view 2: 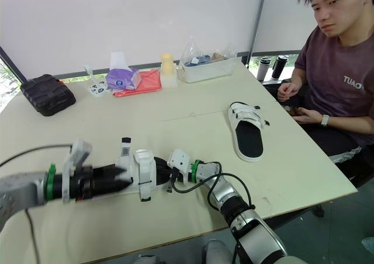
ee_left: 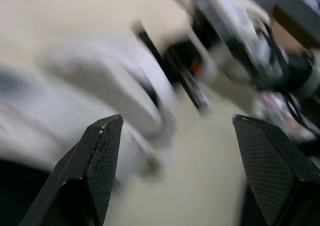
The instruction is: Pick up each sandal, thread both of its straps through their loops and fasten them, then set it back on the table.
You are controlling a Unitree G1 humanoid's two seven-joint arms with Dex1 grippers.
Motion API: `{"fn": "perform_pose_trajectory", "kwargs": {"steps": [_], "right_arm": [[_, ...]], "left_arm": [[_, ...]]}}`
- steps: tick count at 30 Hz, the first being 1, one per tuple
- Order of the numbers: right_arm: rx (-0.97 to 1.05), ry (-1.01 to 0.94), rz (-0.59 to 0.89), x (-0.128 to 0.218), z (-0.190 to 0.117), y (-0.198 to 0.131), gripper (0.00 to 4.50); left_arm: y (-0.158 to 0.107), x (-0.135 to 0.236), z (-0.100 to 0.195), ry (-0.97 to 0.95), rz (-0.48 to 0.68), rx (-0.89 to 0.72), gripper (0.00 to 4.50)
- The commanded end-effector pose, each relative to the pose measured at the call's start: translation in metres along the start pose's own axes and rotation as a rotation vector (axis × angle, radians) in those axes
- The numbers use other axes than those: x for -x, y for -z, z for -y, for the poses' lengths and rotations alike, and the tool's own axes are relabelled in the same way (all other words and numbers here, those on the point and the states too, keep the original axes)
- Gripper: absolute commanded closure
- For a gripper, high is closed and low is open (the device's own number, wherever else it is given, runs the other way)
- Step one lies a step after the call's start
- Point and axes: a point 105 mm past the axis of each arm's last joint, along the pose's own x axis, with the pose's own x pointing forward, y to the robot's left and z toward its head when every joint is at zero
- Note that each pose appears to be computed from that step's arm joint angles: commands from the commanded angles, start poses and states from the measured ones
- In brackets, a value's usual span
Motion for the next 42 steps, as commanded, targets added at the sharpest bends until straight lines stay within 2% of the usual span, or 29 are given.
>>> {"fn": "perform_pose_trajectory", "kwargs": {"steps": [1,4,8,13,23,24,25,30,31,38,42], "right_arm": [[-0.194,-0.078,-0.392,0.036,-0.045,0.100,4.50],[-0.192,-0.089,-0.394,0.035,-0.046,0.100,4.50],[-0.191,-0.094,-0.389,0.031,-0.046,0.098,4.50],[-0.190,-0.099,-0.387,0.031,-0.046,0.098,4.50],[-0.197,-0.089,-0.390,0.034,-0.047,0.100,4.50],[-0.197,-0.087,-0.390,0.034,-0.047,0.100,4.50],[-0.198,-0.086,-0.390,0.033,-0.048,0.100,4.50],[-0.201,-0.084,-0.387,0.032,-0.049,0.100,4.50],[-0.201,-0.084,-0.387,0.032,-0.049,0.100,4.50],[-0.197,-0.087,-0.390,0.033,-0.049,0.100,4.50],[-0.193,-0.093,-0.392,0.033,-0.050,0.100,4.50]], "left_arm": [[0.005,0.012,0.021,0.018,-0.031,-0.024,0.89],[0.014,0.008,0.013,-0.031,-0.052,-0.036,0.89],[0.023,-0.014,-0.009,-0.080,-0.043,-0.072,0.89],[0.023,-0.033,-0.028,-0.090,-0.014,-0.097,0.89],[0.011,-0.061,-0.030,0.002,0.006,-0.128,0.89],[0.011,-0.062,-0.030,0.007,0.000,-0.132,1.39],[0.012,-0.063,-0.030,0.008,-0.003,-0.134,1.65],[0.014,-0.063,-0.024,0.025,-0.010,-0.109,4.11],[0.014,-0.063,-0.022,0.032,-0.008,-0.096,4.45],[0.027,-0.043,0.026,0.274,-0.106,0.067,4.45],[0.021,-0.037,0.035,0.325,-0.082,0.100,4.45]]}}
